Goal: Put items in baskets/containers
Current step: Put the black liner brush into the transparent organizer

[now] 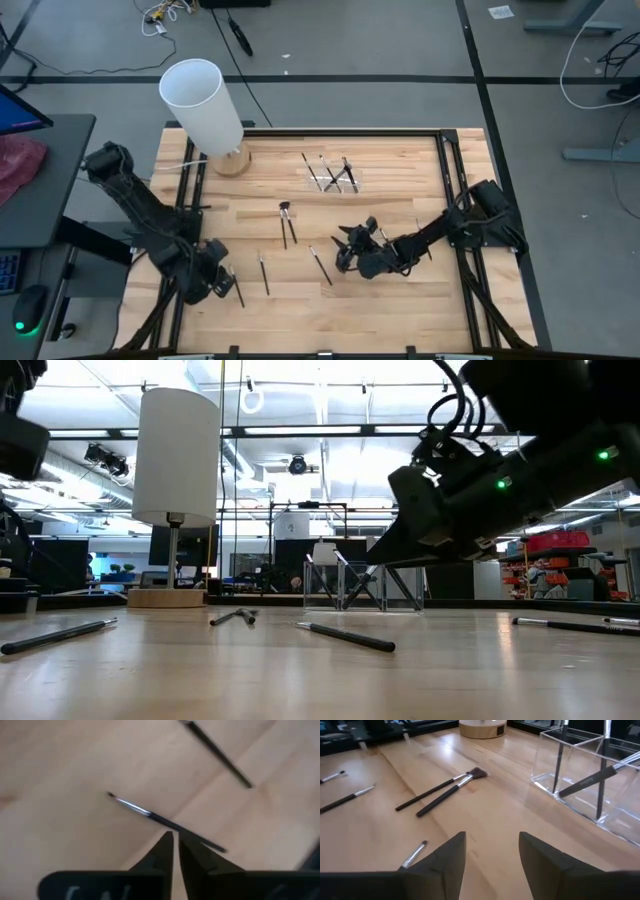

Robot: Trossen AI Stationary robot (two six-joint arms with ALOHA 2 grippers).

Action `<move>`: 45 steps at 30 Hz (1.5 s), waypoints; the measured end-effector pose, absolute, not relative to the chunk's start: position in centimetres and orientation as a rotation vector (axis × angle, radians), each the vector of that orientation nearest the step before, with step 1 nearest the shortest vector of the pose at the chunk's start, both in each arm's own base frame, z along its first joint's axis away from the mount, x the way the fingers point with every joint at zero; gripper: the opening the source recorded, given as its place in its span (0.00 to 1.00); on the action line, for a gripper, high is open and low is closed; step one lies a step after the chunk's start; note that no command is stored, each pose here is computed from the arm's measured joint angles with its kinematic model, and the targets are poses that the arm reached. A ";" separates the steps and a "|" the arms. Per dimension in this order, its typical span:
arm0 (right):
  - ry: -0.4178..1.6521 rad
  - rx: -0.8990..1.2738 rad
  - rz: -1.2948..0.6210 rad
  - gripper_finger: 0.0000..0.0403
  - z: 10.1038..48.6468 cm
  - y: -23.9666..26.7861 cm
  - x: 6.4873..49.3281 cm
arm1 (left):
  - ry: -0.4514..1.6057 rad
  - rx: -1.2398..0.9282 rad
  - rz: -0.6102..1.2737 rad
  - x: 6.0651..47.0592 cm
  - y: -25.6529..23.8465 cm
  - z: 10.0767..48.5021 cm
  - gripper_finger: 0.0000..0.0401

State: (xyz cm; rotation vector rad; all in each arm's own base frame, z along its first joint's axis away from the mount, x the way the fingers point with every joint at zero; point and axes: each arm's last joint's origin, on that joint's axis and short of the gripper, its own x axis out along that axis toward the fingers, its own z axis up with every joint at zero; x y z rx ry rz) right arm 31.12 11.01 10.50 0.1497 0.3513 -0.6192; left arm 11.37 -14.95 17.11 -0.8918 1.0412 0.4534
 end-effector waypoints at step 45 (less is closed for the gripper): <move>0.388 0.062 -0.651 0.46 10.4 9.5 31.6 | 0.701 -0.537 0.993 15.7 -19.4 13.4 0.54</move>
